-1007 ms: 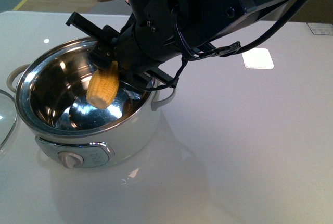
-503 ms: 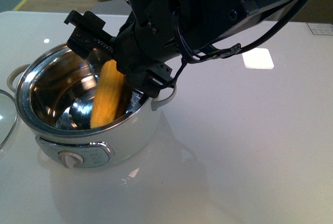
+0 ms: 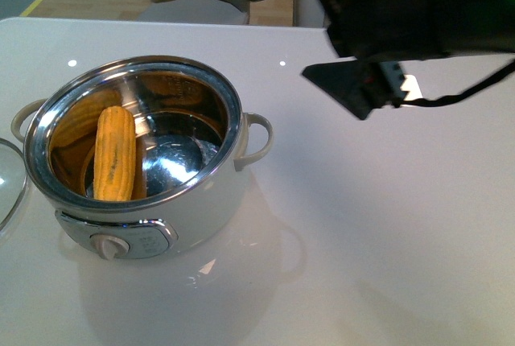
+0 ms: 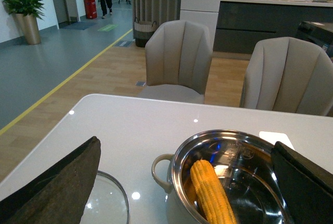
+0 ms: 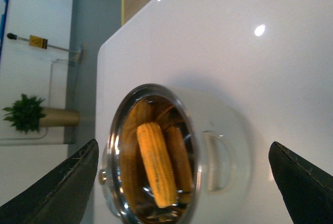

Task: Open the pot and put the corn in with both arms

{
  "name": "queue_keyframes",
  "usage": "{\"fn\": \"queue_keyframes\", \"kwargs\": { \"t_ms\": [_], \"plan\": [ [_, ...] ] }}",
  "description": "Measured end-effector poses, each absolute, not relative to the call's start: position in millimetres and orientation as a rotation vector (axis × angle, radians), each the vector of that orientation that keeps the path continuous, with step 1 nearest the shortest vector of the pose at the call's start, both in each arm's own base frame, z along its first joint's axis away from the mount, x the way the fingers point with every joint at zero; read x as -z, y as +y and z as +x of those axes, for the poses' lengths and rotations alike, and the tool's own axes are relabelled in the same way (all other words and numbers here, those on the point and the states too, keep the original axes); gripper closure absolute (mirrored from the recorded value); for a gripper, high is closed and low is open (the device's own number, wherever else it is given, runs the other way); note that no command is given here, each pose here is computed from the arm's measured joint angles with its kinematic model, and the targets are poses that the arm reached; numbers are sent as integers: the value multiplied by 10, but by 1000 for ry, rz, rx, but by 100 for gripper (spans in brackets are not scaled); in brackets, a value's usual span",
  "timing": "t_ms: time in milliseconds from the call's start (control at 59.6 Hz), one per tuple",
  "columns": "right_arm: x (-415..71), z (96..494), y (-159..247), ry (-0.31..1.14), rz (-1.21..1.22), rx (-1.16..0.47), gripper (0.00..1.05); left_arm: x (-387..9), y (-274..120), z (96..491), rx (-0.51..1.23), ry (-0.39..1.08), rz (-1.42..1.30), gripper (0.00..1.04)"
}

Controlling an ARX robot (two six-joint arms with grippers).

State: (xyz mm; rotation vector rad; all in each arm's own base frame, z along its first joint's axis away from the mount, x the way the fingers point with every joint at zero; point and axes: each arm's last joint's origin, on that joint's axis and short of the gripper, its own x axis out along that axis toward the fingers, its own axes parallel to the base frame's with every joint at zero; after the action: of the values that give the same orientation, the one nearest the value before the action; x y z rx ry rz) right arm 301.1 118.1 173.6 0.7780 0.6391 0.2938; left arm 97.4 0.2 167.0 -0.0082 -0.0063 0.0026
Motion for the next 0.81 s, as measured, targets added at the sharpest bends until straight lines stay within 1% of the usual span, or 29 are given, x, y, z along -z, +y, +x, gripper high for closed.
{"fn": "queue_keyframes", "kwargs": {
  "t_ms": [117,252,403,487,520,554,587,604,671,705,722,806],
  "plan": [
    [-1880,2709,813,570,676,-253,9,-1670,2,974,-3,-6,-8,7],
    [-2011,2357,508,515,592,-226,9,-1670,2,974,-3,-6,-9,7],
    [-2104,1996,306,458,519,-210,9,-1670,2,974,-3,-6,-8,7],
    [-2146,1954,286,423,494,-213,9,-1670,2,974,-3,-6,-9,7],
    [-2124,1956,291,357,432,-177,12,-1670,2,974,-2,-6,-9,7],
    [-2078,1936,278,233,346,-109,19,-1670,2,974,-3,-6,-8,7],
    [-2025,1895,249,139,255,-49,26,-1670,2,974,-3,-6,-8,7],
    [-1997,1857,228,88,188,-20,31,-1670,2,974,-3,-6,-8,7],
    [-1986,1786,192,26,113,-5,42,-1670,3,974,-3,-6,-8,7],
    [-1984,1744,179,9,82,-7,49,-1670,3,974,-3,-6,-8,7],
    [-1980,1734,176,7,78,-9,50,-1670,2,974,-3,-6,-8,7],
    [-1929,1656,142,3,38,-3,66,-1670,2,974,-3,-6,-8,7]
  ]
}}
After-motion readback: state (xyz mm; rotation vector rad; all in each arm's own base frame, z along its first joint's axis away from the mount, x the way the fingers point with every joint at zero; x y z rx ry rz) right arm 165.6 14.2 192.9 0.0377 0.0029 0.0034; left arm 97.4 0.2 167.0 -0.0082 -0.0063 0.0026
